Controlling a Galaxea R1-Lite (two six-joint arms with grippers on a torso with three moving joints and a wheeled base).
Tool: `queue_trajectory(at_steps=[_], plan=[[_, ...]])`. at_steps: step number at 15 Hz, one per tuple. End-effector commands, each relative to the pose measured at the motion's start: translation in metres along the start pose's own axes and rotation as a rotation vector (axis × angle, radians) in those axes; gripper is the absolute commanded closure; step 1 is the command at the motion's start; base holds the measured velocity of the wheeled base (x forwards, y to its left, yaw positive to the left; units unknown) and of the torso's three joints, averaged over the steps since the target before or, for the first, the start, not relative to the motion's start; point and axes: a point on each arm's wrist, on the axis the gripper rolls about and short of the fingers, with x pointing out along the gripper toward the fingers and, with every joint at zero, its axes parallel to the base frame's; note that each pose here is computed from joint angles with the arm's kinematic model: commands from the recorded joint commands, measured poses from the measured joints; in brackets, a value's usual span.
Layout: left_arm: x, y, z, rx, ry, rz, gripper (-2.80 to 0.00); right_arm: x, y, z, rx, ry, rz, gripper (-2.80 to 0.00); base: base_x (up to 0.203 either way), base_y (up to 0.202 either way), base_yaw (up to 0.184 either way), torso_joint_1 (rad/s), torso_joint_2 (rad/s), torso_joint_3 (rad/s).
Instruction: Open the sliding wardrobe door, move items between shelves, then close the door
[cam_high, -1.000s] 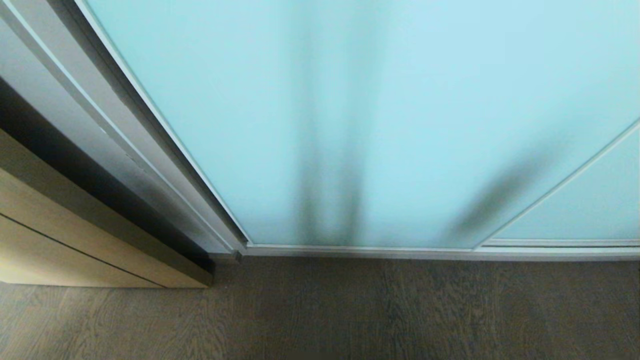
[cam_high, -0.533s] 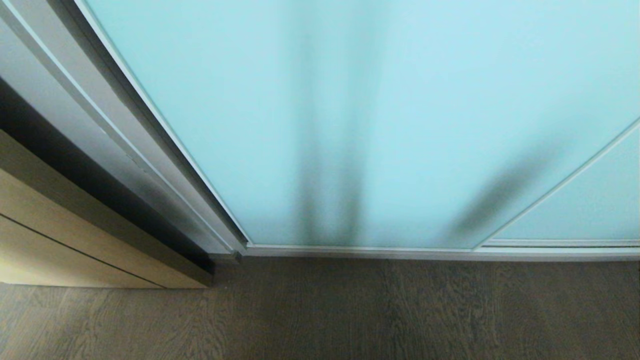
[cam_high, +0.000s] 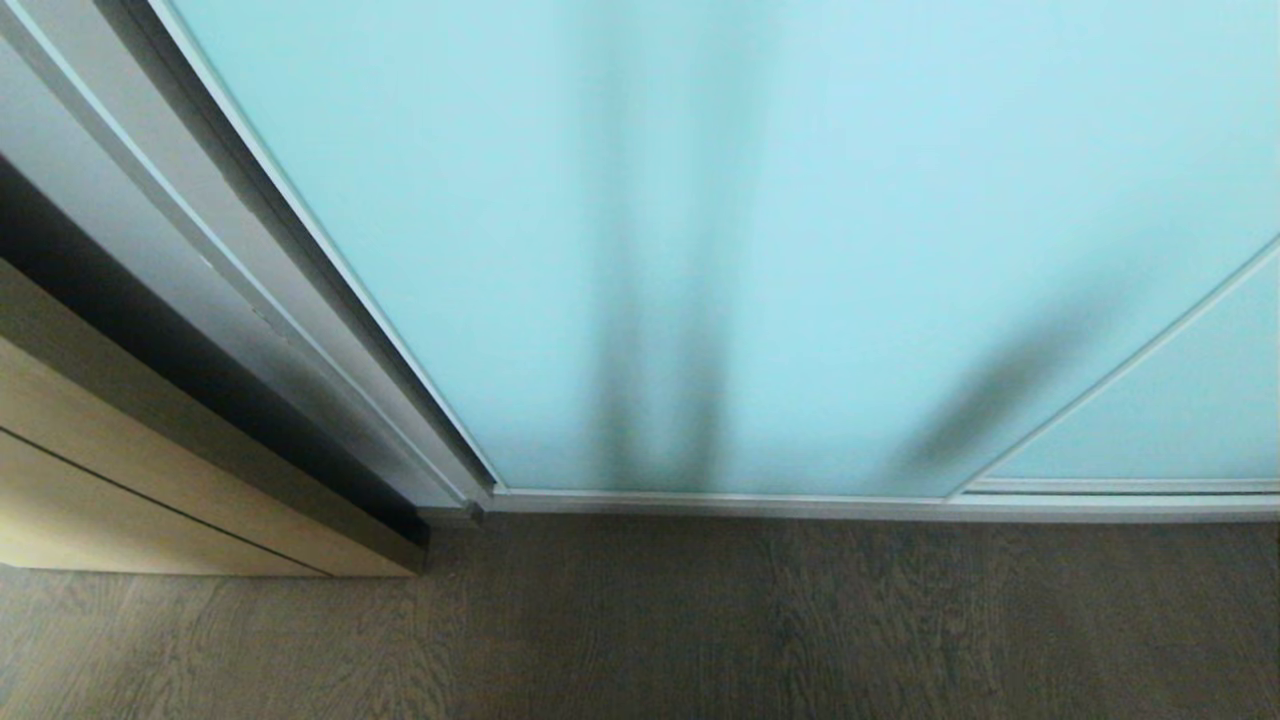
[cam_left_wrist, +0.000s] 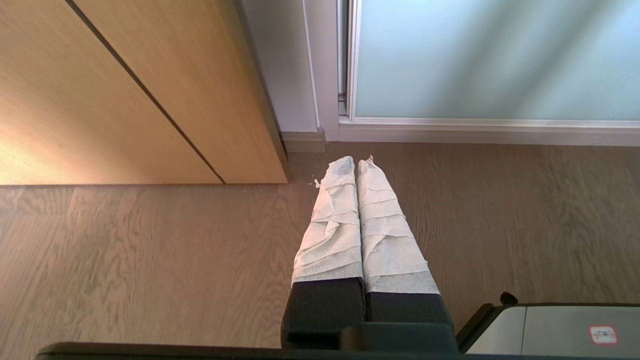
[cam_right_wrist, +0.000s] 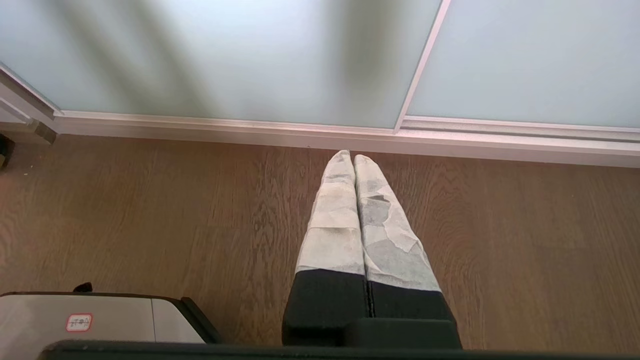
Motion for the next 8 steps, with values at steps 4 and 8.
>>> queue_trajectory(at_steps=[4,8], plan=[[0.0002,0.0000,0.0000,0.000,0.003,0.000,0.00,0.0002,0.0000,0.0003,0.001,0.001,0.002,0.00,0.000,0.000,0.000,0.000,0.00,0.000],[0.0002,0.0000,0.0000,0.000,0.003,0.000,0.00,0.0001,0.0000,0.0002,0.002,-0.001,0.002,0.00,0.000,0.000,0.000,0.000,0.00,0.000]])
